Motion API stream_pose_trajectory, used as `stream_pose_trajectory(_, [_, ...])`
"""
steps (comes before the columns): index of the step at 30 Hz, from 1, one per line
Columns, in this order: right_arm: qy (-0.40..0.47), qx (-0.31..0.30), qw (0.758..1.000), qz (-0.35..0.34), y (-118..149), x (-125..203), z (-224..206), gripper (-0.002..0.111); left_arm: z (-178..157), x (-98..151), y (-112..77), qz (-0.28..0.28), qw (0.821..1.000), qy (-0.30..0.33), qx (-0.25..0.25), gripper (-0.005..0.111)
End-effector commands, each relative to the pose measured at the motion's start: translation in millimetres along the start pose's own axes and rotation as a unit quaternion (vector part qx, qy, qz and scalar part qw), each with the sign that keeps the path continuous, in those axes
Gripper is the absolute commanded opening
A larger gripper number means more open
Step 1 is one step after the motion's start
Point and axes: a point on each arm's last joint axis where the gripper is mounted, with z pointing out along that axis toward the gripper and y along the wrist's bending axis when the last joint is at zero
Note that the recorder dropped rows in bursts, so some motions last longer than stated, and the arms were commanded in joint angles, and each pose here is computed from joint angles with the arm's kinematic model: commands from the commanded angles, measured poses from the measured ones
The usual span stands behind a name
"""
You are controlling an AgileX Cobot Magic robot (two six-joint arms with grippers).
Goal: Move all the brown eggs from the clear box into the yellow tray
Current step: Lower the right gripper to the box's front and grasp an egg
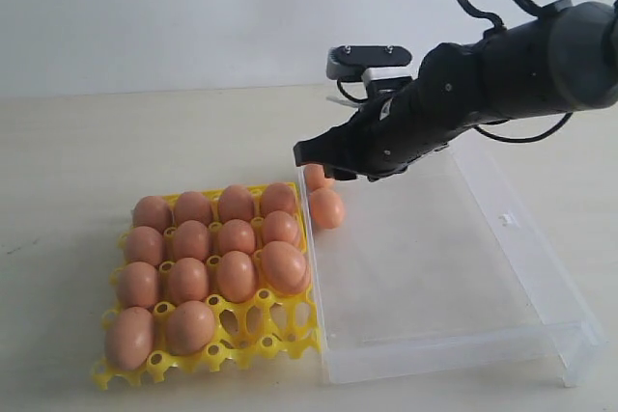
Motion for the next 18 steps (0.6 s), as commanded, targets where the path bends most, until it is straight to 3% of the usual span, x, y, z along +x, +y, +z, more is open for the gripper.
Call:
stream_pose_trajectory(1, [0.027, -0.018, 0.999, 0.013, 3, -2, 15, 0.052, -1, -2, -0.6, -0.004, 1.0, -0.01, 0.004, 0.0])
stream_pose_trajectory(18, [0.057, -0.012, 0.998, 0.008, -3, 14, 55, 0.052, -1, -2, -0.6, -0.004, 1.0, -0.01, 0.004, 0.0])
